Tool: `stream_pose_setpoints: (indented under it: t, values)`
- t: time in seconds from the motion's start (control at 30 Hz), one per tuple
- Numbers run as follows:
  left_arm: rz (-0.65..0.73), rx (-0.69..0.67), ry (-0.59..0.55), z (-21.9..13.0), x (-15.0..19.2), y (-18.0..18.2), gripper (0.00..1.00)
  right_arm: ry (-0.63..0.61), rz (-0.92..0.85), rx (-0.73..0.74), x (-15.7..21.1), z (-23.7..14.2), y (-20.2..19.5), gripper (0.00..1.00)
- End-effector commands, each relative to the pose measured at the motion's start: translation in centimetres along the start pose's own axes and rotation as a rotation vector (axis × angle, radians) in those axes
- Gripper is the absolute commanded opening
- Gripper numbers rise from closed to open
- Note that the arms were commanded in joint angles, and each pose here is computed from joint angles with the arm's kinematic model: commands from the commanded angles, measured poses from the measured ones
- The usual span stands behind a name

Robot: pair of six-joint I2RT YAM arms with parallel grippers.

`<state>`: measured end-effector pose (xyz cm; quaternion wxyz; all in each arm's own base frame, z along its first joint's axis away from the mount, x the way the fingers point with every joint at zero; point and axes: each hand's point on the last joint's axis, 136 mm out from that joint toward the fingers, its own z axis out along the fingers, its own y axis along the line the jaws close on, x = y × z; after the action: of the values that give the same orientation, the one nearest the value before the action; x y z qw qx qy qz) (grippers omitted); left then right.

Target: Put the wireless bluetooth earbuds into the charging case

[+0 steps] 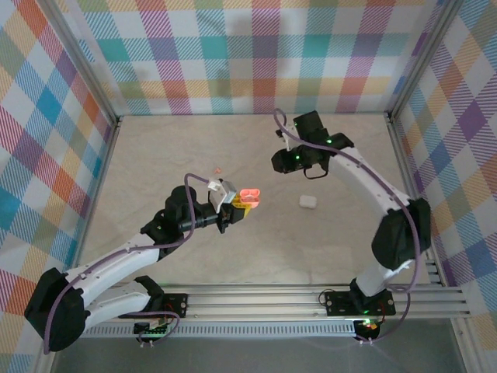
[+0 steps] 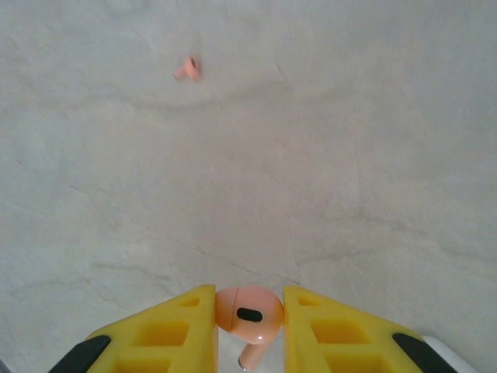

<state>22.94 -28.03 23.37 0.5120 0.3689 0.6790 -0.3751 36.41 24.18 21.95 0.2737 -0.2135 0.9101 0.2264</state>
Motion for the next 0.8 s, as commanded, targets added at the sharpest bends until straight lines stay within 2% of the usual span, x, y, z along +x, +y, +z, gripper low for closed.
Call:
stream_pose_setpoints:
  t: [0.0, 0.13, 0.4, 0.53, 0.77]
  values:
    - [0.041, -0.042, -0.126, 0.2, -3.3, 0.4, 0.00, -0.136, -0.033, -0.012, -2.1, -3.2, 1.7, 0.25]
    - [-0.004, -0.105, -0.218, 0.3, -5.6, 1.7, 0.00, -0.271, -0.087, -0.032, -3.5, -6.4, 3.8, 0.22]
    - [-0.086, -0.103, -0.313, 2.1, -8.1, 1.6, 0.00, -0.487, -0.173, -0.122, -4.5, -10.7, 8.0, 0.22]
    - [-0.066, -0.081, -0.316, 3.0, -8.4, 1.0, 0.00, -0.541, -0.275, -0.165, -4.1, -11.0, 9.9, 0.22]
    - [-0.041, -0.120, -0.379, 2.6, -9.1, 1.2, 0.00, -0.549, -0.337, -0.199, -3.5, -11.3, 11.6, 0.22]
